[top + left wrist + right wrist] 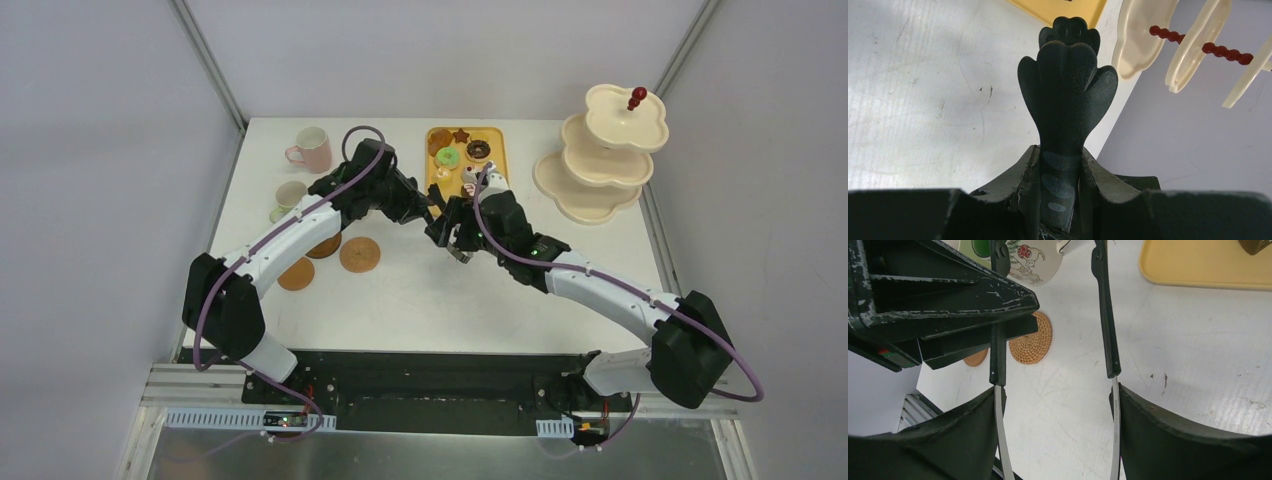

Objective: Serve the afternoon tea
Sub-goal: Pick up the clamp from the tray.

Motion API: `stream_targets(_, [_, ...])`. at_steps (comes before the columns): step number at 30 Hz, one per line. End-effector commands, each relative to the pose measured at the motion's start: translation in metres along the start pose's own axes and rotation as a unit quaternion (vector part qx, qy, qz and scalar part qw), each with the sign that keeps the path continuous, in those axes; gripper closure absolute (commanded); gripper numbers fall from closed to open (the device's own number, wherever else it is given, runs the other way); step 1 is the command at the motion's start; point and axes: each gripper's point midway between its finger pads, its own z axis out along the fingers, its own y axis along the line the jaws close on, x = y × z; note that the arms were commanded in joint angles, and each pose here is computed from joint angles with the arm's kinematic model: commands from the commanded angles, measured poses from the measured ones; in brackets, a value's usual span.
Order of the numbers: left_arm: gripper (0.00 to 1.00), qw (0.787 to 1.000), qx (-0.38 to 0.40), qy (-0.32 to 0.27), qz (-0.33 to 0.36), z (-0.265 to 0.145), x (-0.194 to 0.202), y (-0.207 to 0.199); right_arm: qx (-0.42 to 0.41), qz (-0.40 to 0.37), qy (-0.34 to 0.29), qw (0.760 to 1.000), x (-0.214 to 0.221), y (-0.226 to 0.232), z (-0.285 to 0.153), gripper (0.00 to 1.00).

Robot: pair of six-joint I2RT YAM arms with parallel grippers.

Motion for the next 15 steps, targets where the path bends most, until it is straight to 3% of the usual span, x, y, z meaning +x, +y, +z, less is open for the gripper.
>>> stream_targets(1, [0.71, 0.998, 0.026, 0.046, -0.022, -0.021, 0.026, -0.022, -0.072, 0.044, -0.073, 0.994, -0.053, 0.049, -0.014, 0.26])
stream_targets(5, [0.39, 0.998, 0.039, 0.039, 0.006, -0.026, 0.022, -0.033, -0.068, 0.062, -0.062, 0.994, -0.048, 0.047, -0.014, 0.27])
stream_targets(9, [0.08, 0.996, 0.039, 0.004, 0.077, -0.043, 0.007, -0.048, -0.045, 0.080, -0.056, 0.994, -0.047, 0.033, -0.016, 0.27])
stream_targets(15, [0.02, 0.986, 0.006, -0.038, 0.161, -0.073, -0.010, -0.049, 0.011, 0.129, -0.033, 0.991, -0.058, -0.005, -0.022, 0.26])
